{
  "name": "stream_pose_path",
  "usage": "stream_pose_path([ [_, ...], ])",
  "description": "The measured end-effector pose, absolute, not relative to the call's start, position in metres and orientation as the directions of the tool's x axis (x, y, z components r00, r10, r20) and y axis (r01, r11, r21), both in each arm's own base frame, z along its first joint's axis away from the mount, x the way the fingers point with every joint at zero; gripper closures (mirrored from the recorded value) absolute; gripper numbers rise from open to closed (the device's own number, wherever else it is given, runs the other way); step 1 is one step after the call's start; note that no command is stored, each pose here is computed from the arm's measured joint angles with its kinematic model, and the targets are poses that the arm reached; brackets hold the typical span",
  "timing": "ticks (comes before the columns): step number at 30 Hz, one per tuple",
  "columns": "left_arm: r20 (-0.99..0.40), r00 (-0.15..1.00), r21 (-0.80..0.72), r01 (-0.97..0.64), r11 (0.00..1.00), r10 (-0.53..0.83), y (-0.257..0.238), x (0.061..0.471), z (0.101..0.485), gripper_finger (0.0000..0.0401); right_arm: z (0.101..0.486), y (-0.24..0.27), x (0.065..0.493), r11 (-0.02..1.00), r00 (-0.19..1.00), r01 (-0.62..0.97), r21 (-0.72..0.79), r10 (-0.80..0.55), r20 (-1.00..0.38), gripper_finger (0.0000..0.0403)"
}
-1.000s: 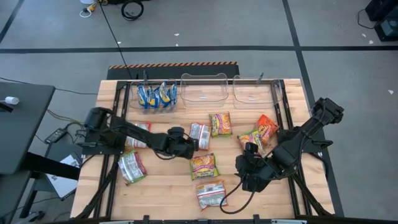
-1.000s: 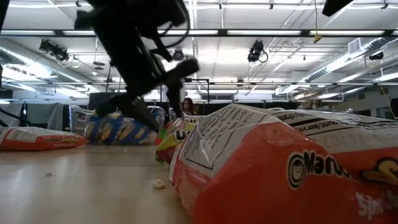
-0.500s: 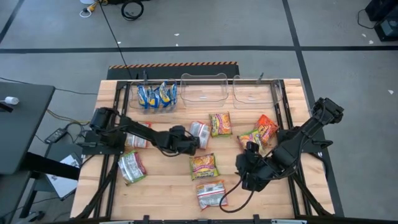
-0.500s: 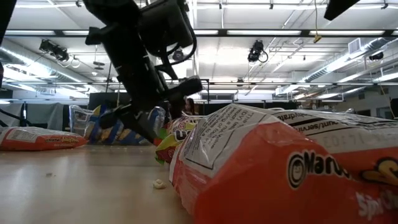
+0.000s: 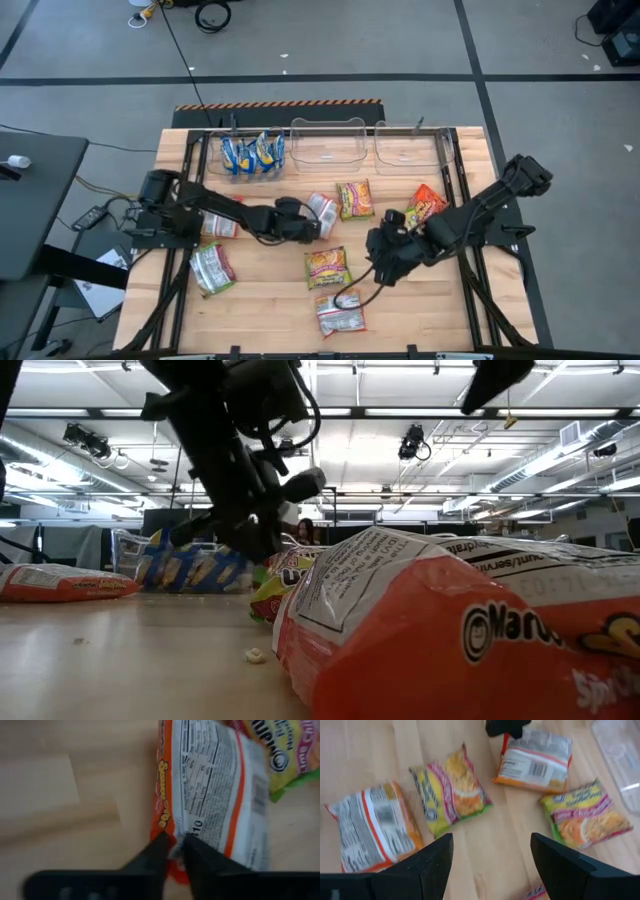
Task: Sort Maruchan noodles
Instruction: Put the orange noodle pack into the middle transparent bin
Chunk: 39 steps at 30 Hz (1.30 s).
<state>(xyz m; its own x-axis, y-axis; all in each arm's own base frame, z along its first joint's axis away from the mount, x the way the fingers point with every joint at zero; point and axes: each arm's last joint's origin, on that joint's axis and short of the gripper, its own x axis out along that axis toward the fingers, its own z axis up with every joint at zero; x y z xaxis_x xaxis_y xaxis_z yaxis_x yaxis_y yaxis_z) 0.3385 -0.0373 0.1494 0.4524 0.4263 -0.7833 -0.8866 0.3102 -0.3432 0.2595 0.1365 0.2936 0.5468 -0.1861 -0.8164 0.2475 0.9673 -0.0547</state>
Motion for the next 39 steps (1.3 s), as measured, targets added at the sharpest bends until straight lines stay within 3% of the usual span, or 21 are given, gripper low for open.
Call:
stream_pose_path([
  [2, -0.772, 0.465, -0.307, -0.87, 0.386, 0.433, -0.033, 0.336, 0.16, 0.0387, 0.302, 0.13, 0.259, 0.968, 0.574, 0.248, -0.04, -0.181, -0.799, 0.0133],
  [8, -0.678, 0.59, -0.229, -0.737, 0.636, 0.439, -0.019, 0.321, 0.221, 0.039, 0.33, 0.104, 0.254, 0.963, 0.676, 0.27, 0.003, -0.187, -0.713, 0.0133],
  [12, -0.577, 0.686, -0.04, -0.566, 0.824, 0.443, -0.007, 0.306, 0.272, 0.0395, 0.351, 0.087, 0.252, 0.961, 0.756, 0.275, -0.032, -0.237, -0.61, 0.0133],
  [16, -0.515, 0.791, 0.158, -0.289, 0.944, 0.328, 0.006, 0.295, 0.315, 0.0396, 0.368, 0.069, 0.259, 0.967, 0.829, 0.235, -0.095, -0.251, -0.5, 0.0133],
  [25, -0.543, 0.788, 0.514, 0.039, 0.857, 0.29, 0.021, 0.283, 0.352, 0.0397, 0.402, 0.028, 0.305, 0.957, 0.846, 0.187, -0.222, -0.272, -0.459, 0.0108],
  [32, -0.508, 0.801, 0.641, 0.104, 0.76, 0.318, 0.023, 0.285, 0.355, 0.0395, 0.382, -0.009, 0.341, 0.965, 0.801, 0.227, -0.133, -0.263, -0.538, 0.0086],
  [39, -0.448, 0.826, 0.714, 0.099, 0.693, 0.342, 0.024, 0.288, 0.361, 0.0393, 0.357, -0.029, 0.36, 0.974, 0.774, 0.224, 0.028, -0.16, -0.612, 0.01],
])
